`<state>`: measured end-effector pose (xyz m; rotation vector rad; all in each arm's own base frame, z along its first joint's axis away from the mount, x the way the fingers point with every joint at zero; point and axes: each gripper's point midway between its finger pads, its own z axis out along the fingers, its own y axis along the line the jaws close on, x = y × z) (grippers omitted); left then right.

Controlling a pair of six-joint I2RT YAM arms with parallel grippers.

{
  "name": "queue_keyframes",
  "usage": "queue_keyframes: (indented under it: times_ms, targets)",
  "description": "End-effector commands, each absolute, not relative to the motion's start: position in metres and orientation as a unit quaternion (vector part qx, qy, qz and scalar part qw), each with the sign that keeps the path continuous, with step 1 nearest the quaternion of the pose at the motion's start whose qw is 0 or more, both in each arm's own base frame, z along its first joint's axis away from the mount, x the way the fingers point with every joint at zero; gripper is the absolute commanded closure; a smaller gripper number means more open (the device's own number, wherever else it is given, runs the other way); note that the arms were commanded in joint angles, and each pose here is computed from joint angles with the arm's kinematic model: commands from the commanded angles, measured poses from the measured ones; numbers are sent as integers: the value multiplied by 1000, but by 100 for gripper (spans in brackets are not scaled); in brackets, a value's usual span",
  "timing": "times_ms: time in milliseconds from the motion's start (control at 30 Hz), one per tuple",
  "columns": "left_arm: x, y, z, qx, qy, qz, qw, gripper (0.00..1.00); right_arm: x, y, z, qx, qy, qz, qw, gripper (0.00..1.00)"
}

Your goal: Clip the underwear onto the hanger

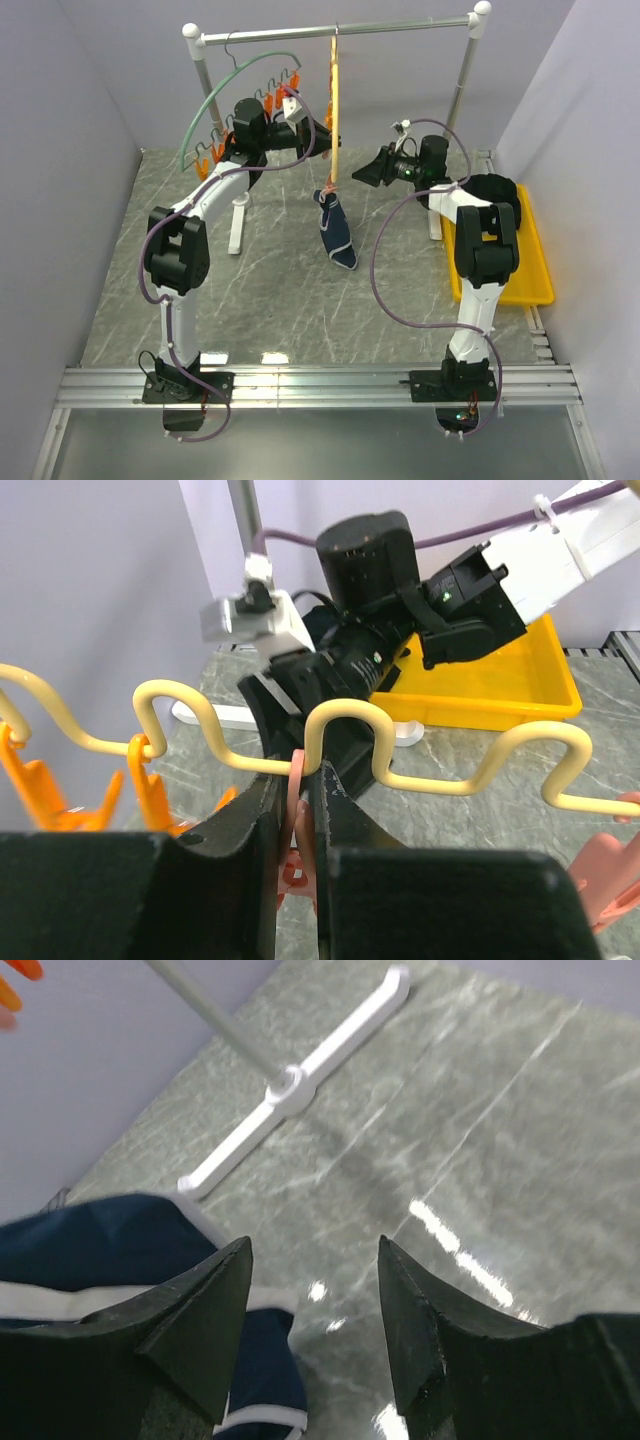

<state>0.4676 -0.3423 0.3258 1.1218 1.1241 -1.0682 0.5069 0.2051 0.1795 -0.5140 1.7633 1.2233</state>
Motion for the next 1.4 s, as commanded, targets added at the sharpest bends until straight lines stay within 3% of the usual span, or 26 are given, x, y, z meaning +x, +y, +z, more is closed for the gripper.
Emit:
queue_keyframes:
  times_ms: [0, 467, 667, 933, 1367]
  targets:
    - [446, -342, 355, 504, 446, -462, 578, 100, 494, 202, 198, -232, 696, 486, 474, 39]
    - [439, -334, 358, 515, 431, -475, 569, 100, 448, 197, 115, -74, 790, 506, 338, 39]
    - [439, -332, 357, 516, 429, -480, 565, 100, 452, 210, 95, 6, 793, 535, 292, 39]
    - [440, -332, 358, 516, 428, -481, 566, 100, 450, 236, 63, 78, 781, 580, 218, 30]
    - [440, -331, 360, 514, 428, -482, 566, 100, 441, 281, 63, 144, 723, 664, 121, 28]
